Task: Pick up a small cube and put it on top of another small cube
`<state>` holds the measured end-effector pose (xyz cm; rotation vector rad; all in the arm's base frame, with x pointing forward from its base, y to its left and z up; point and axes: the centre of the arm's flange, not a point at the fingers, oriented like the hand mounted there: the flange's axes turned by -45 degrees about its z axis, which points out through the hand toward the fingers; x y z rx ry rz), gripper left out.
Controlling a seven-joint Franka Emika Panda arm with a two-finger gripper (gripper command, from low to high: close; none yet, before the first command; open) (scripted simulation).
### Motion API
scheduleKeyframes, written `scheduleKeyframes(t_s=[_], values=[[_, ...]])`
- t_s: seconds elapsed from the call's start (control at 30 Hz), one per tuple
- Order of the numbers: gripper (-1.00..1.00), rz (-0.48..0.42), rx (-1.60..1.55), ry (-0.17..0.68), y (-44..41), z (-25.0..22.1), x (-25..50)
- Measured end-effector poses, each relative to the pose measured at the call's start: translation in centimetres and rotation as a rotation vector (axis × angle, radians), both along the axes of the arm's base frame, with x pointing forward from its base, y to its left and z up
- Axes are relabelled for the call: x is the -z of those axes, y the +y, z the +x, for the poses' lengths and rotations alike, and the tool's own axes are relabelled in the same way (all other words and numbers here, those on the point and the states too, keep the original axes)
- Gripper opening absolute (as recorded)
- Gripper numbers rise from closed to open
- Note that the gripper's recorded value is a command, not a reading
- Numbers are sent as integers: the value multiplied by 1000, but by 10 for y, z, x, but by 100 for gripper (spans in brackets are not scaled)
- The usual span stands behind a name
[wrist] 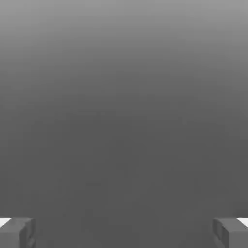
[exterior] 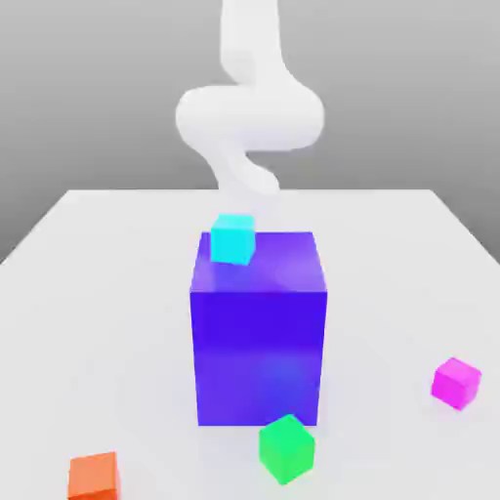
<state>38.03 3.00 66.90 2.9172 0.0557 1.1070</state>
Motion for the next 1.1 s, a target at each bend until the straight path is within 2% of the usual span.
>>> scheduleKeyframes(t_s=[0.2, 0.4, 0.57, 0.8, 1.03, 1.07, 1.1], values=[[0, -97, -112, 176, 76, 54, 116], [0, -171, -252, 341, 148, 64, 237], [0, -215, -391, 475, 204, 38, 336], [0, -236, -599, 664, 266, -42, 457], [0, -230, -634, 700, 275, -60, 533], [-100, -232, -635, 700, 274, -61, 540], [-100, -232, -635, 700, 274, -61, 540]])
